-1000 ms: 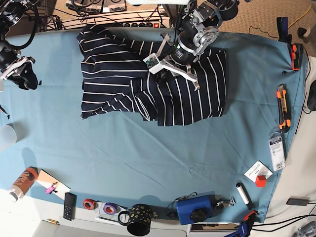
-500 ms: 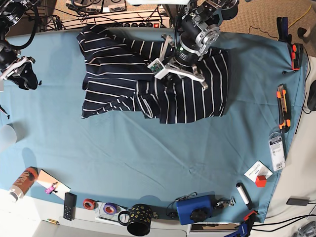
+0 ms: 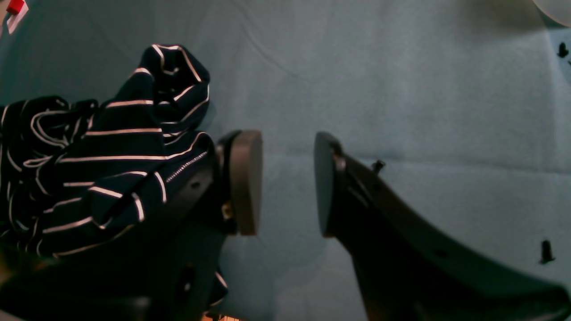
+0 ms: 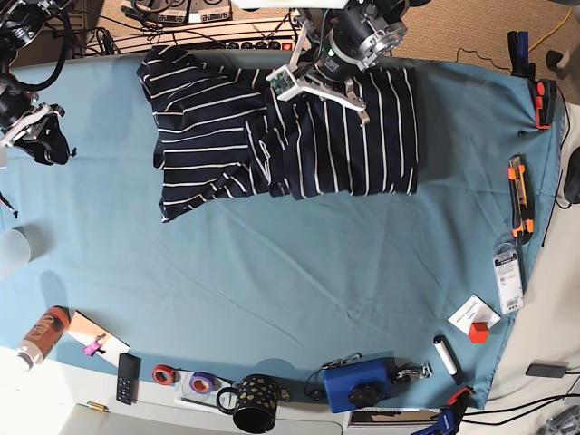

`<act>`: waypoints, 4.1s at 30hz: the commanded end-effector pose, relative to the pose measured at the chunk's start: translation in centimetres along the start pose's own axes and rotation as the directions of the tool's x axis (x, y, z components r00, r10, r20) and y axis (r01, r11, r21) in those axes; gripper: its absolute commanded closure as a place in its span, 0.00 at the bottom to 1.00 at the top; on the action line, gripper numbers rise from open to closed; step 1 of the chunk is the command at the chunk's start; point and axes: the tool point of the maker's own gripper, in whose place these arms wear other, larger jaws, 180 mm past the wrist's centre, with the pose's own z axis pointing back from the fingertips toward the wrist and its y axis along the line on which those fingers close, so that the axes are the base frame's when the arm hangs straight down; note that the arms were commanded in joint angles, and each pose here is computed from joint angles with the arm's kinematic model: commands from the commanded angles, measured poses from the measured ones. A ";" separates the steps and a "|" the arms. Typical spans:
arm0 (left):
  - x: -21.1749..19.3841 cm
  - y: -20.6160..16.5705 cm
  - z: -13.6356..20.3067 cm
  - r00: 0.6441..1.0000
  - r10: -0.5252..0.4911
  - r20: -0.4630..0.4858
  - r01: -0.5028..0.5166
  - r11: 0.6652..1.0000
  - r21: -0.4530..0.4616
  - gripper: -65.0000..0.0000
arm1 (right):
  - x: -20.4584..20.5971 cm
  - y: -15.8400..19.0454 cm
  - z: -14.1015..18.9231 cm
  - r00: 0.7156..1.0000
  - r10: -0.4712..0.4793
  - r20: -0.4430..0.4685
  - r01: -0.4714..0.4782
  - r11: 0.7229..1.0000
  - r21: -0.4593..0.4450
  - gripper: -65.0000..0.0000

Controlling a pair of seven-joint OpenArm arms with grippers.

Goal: Layout the t-shirt on the table in an organized manner, then fold the t-shirt properly
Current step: 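Fold the held end over the strip toward the right gripper, then press the folded layers down with the left gripper, then grasp the other strip end with the right gripper and fold it inward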

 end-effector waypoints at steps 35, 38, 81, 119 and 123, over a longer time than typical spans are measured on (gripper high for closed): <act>3.5 9.6 -5.1 0.901 0.379 0.208 -0.405 0.910 0.093 0.98 | 2.1 0.0 0.5 0.997 0.032 0.071 -0.032 0.999 -0.002 0.69; 4.4 8.7 -7.0 0.893 0.401 0.202 -0.418 0.908 0.043 0.98 | 2.1 0.0 0.5 0.997 0.032 0.071 -0.032 0.999 -0.002 0.69; 8.9 8.9 1.7 0.844 0.432 0.318 -0.471 0.880 0.057 0.98 | -5.9 11.3 -9.4 0.946 -0.155 -0.286 0.291 0.797 0.530 0.48; 10.0 8.5 1.9 0.813 0.457 0.360 -0.489 0.872 -0.002 0.98 | -11.7 13.6 -14.4 0.868 0.202 -0.453 0.025 0.894 0.448 1.00; 10.0 8.5 1.9 0.813 0.457 0.360 -0.489 0.872 -0.002 0.98 | -5.6 7.4 -16.1 0.927 0.193 -0.320 -0.119 0.964 0.236 1.00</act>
